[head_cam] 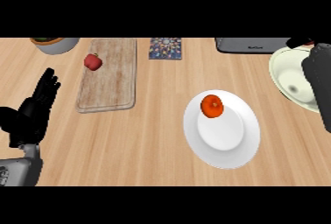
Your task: Pick the tomato from the plate and place it in the bowl
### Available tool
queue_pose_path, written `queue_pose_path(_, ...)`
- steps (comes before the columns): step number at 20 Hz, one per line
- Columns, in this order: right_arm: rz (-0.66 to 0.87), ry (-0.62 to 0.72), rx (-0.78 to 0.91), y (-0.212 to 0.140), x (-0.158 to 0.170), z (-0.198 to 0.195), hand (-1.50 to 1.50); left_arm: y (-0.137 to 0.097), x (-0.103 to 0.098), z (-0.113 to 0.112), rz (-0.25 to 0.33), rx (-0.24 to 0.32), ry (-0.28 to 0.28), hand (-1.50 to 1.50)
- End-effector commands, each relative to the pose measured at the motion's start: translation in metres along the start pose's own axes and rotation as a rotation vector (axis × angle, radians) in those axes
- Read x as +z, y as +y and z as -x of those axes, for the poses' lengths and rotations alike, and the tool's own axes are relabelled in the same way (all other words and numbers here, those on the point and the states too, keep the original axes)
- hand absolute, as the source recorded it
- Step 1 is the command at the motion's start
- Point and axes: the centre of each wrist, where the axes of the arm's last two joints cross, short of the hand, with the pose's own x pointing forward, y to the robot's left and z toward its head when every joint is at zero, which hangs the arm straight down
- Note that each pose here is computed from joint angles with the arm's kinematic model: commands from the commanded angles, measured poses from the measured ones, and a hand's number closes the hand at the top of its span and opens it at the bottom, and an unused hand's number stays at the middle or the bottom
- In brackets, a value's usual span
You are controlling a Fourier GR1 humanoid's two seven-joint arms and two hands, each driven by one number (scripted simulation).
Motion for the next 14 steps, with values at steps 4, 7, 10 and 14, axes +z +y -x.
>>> queue_pose_path(4, 0.017, 0.016, -0.035, 0.028, -0.021, 0.068, 1.50, 0.005, 0.001, 0.003, 0.015, 0.011, 0.015, 0.00)
queue_pose_path(7, 0.004, 0.027, -0.033, 0.013, -0.044, 0.082, 1.50, 0.007, 0.001, -0.013, 0.017, -0.012, -0.015, 0.00)
queue_pose_path(10, 0.018, 0.034, -0.041, 0.012, -0.053, 0.101, 1.50, -0.006, -0.009, -0.007, 0.022, 0.014, -0.015, 0.00)
queue_pose_path(14, -0.202, 0.303, 0.051, 0.021, -0.057, 0.149, 1.50, -0.002, -0.004, -0.016, 0.021, 0.005, -0.032, 0.00)
